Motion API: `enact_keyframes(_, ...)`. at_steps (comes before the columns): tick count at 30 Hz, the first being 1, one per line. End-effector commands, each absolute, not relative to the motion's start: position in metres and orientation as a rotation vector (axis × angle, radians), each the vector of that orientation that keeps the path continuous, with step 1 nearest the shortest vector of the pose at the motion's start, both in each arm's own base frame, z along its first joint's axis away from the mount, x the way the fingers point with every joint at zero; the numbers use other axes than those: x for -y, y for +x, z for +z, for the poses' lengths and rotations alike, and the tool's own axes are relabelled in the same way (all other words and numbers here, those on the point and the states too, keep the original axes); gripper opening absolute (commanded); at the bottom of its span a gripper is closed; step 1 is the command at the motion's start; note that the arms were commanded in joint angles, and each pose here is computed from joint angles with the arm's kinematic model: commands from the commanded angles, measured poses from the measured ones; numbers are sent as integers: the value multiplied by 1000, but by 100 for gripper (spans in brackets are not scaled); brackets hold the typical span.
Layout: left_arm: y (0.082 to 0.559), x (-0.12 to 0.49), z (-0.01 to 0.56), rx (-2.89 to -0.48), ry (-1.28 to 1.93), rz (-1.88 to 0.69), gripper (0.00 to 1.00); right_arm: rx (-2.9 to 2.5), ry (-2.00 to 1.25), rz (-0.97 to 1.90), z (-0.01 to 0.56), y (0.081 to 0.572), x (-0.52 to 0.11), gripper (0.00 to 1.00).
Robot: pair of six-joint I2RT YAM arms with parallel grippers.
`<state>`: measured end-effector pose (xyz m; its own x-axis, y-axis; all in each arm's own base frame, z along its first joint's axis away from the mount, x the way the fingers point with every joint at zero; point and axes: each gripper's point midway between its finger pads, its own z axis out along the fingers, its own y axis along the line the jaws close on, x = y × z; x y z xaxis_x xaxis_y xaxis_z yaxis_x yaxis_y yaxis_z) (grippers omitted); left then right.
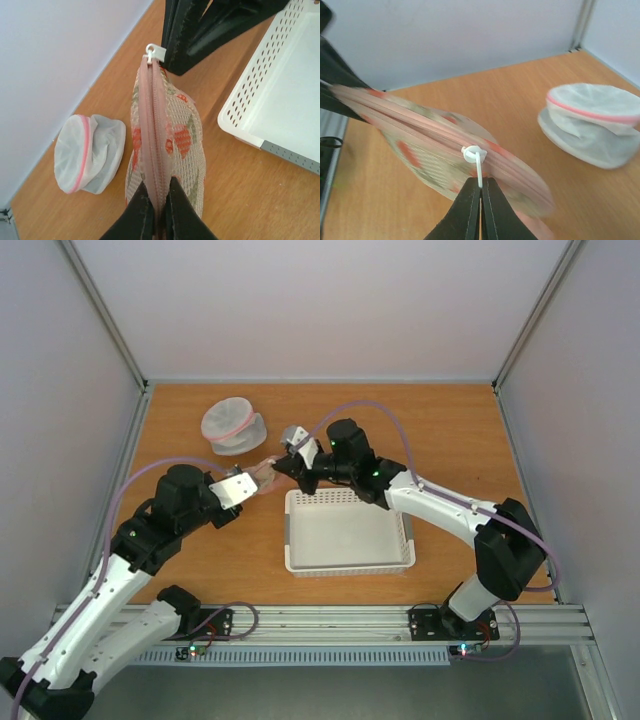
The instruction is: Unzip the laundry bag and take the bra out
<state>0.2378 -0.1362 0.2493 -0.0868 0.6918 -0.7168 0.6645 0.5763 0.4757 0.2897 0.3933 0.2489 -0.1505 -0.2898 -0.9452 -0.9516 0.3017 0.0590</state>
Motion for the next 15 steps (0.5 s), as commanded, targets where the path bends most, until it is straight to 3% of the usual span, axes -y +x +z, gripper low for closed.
enact_keyframes(1,237,138,274,-1668,1117,54,1,-1662,-1063,804,252,318,-363,1)
enact_keyframes(8,230,146,301,-1608,1047,-44,1,-1688,-1038,783,246,336,-348,1)
enact_keyframes(13,238,138,291,-1694,953,-49,1,-1645,-1051,851,261,325,-357,1)
enact_keyframes(15,243,131,277,-1749,921,-28,14,-1619,-1066,862,270,317,-364,1)
